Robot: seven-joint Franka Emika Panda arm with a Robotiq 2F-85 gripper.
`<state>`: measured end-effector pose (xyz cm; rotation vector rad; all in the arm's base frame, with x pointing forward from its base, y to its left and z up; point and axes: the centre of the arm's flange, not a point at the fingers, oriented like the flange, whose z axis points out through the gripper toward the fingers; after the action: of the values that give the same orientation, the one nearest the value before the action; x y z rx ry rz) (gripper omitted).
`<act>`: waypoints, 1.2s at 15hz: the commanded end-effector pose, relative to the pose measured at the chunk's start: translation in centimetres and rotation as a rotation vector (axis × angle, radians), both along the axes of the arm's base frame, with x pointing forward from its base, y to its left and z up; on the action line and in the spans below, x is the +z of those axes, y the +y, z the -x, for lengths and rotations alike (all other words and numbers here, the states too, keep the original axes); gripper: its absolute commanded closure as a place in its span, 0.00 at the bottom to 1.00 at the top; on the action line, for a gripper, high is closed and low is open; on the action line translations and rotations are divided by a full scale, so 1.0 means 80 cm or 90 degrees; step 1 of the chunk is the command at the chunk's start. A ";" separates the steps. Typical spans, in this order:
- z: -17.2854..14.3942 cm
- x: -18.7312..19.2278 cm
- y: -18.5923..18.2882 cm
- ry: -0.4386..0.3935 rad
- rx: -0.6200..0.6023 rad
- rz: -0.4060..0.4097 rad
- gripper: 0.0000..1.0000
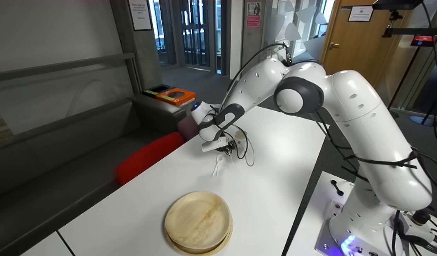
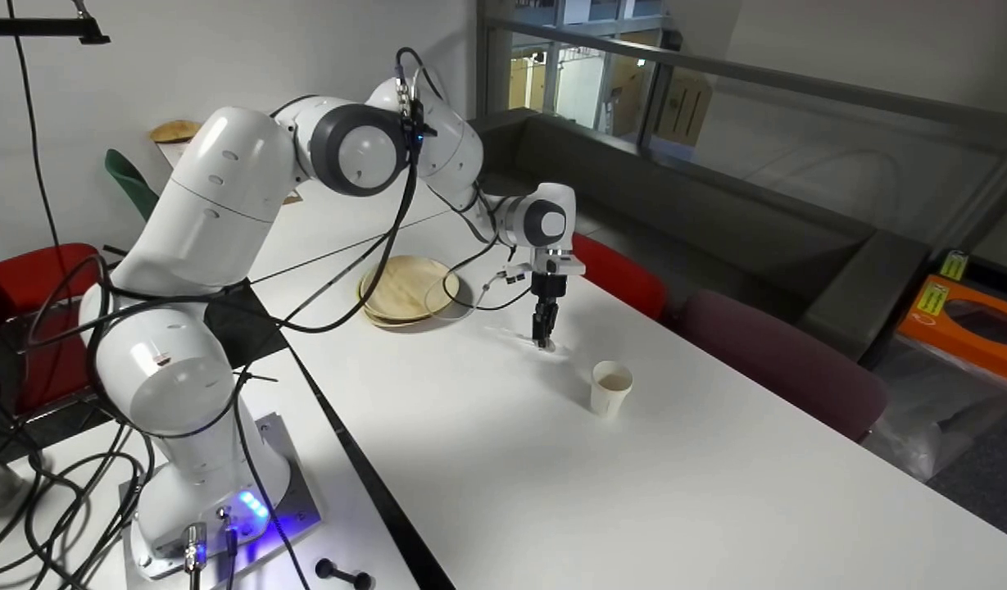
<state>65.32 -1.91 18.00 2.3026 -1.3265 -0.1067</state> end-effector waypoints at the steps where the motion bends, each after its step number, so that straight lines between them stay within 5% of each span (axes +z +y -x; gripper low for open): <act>1: -0.018 0.005 -0.005 0.041 0.017 -0.025 0.98; 2: -0.019 0.004 -0.004 0.044 0.019 -0.024 0.98; 4: -0.019 0.004 -0.005 0.051 0.021 -0.024 0.67; 6: -0.021 0.003 -0.006 0.051 0.019 -0.021 0.52; 10: -0.024 0.003 -0.007 0.043 0.014 -0.016 0.43; 11: -0.024 0.003 -0.006 0.038 0.013 -0.012 0.23; 14: -0.018 0.005 -0.005 0.022 0.013 -0.008 0.02; 18: -0.002 0.012 0.000 -0.082 0.046 0.000 0.00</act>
<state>67.01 -1.82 17.72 2.3438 -1.2802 -0.0886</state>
